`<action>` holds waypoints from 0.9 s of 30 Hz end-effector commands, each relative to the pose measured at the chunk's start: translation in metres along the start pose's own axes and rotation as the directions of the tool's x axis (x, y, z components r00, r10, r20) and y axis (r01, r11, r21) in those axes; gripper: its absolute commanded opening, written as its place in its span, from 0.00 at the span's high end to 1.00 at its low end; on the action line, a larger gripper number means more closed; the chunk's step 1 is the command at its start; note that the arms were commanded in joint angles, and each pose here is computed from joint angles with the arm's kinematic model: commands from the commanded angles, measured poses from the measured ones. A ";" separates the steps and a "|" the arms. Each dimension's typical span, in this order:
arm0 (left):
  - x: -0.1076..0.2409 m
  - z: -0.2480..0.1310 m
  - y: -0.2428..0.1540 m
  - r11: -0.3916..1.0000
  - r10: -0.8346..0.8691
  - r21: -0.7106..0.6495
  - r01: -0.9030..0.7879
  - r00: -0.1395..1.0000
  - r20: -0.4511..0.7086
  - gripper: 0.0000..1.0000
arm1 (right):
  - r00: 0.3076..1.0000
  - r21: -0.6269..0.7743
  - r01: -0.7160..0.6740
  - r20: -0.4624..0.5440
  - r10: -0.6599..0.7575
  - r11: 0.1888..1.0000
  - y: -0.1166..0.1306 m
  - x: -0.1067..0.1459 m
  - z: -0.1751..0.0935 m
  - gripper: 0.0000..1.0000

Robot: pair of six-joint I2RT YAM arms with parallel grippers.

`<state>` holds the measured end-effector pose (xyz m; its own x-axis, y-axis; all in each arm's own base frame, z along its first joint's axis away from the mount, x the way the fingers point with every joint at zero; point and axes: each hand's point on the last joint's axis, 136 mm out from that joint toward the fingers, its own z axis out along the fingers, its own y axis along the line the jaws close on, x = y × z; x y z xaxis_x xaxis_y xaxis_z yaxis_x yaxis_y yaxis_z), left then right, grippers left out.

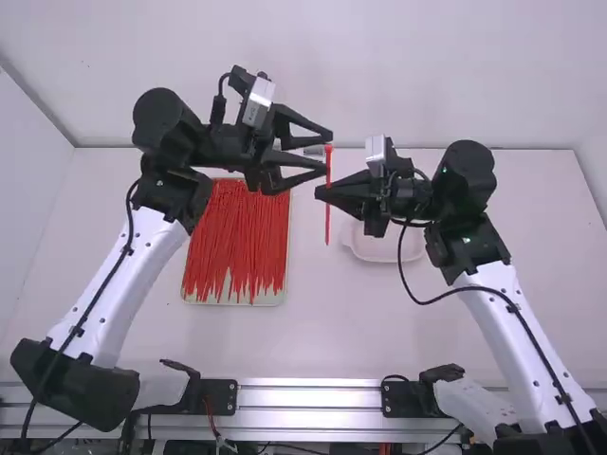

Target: Fasten the cable tie

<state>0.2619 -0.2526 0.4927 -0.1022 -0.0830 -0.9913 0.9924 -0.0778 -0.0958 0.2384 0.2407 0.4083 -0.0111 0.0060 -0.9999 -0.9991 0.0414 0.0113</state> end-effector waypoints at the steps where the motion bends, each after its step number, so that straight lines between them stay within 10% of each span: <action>1: -0.008 0.002 -0.006 0.999 0.027 0.019 -0.027 1.000 0.001 0.46 | 0.999 -0.017 0.030 0.011 -0.030 0.999 0.004 -0.011 0.001 1.00; 23: -0.011 0.010 -0.016 0.998 0.021 0.054 -0.022 1.000 0.009 0.98 | 1.000 -0.001 -0.013 0.012 0.013 1.000 0.001 -0.012 -0.002 1.00; 27: -0.017 0.008 -0.011 1.000 -0.004 0.019 0.003 0.999 0.032 0.98 | 0.999 0.012 -0.044 0.012 0.044 0.999 -0.002 -0.012 -0.005 0.53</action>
<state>0.2521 -0.2603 0.5000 -0.1153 -0.0964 -0.9886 0.9883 -0.1106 -0.1045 0.2415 0.2376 0.4088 -0.0606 0.0100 -0.9981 -0.9967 0.0538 0.0611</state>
